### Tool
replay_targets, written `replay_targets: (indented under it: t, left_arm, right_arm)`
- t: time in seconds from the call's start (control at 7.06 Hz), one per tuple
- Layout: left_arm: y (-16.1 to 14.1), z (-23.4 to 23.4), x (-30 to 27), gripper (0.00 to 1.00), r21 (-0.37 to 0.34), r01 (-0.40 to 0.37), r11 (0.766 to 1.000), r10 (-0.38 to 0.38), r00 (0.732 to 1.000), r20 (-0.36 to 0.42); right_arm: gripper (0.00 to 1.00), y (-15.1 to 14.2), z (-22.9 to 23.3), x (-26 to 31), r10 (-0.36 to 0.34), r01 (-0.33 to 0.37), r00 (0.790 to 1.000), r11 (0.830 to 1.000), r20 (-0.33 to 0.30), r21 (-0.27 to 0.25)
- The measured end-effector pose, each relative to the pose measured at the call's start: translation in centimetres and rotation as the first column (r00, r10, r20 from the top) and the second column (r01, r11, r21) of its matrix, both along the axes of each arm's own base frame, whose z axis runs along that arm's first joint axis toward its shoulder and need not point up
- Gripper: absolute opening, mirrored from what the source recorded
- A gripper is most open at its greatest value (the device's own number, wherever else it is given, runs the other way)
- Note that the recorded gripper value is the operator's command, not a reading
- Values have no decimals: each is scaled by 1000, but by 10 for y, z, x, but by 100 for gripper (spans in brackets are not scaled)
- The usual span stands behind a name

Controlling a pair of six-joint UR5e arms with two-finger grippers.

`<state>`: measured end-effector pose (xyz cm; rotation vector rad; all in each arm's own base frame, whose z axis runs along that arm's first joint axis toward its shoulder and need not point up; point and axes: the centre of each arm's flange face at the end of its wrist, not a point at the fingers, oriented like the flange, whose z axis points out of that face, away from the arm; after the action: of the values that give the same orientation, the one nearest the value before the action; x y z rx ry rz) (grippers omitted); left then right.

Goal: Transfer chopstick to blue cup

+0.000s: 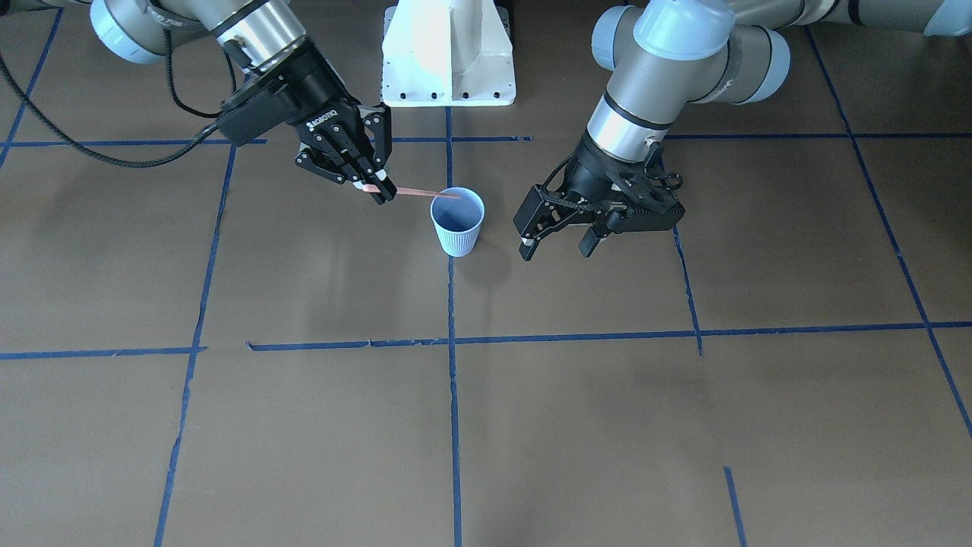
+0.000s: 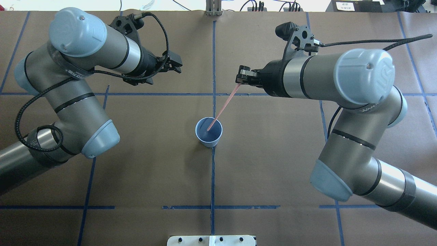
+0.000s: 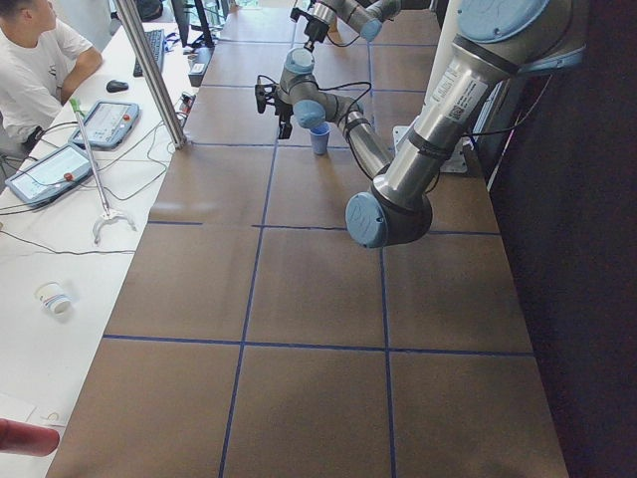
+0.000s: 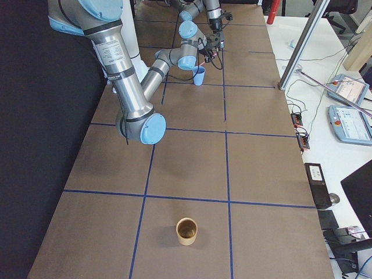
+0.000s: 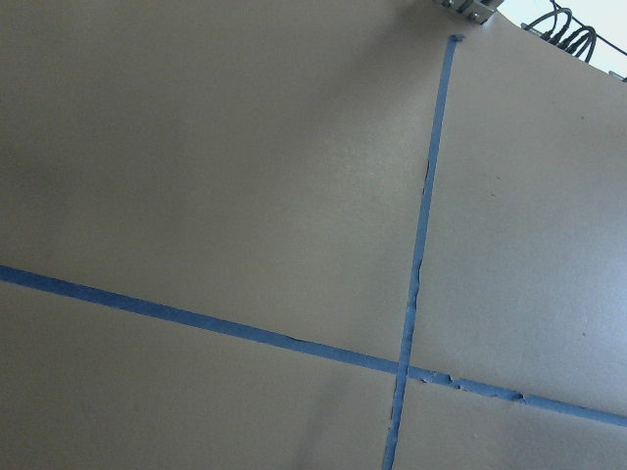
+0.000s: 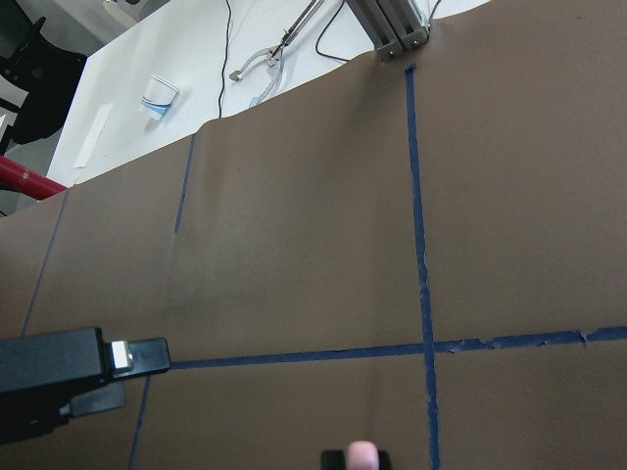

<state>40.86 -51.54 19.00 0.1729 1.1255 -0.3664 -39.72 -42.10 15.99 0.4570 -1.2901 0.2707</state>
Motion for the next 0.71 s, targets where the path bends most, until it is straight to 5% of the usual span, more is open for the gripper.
replay_targets:
  t: [0.14, 0.42, 0.71]
  left_arm:
    - [-1, 2, 0, 99, 0, 1, 1000, -1, 1000, -2]
    - [-1, 6, 0, 99, 3, 0, 1000, 0, 1000, -5]
    - [0, 10, 0, 99, 5, 1, 1000, -1, 1000, -6]
  right_arm:
    - [2, 13, 2, -18, 25, -24, 999, 999, -37, 30]
    - [100, 45, 7, -56, 38, -33, 995, 998, -87, 54]
    - [100, 62, 9, -73, 73, -65, 991, 995, -115, 71]
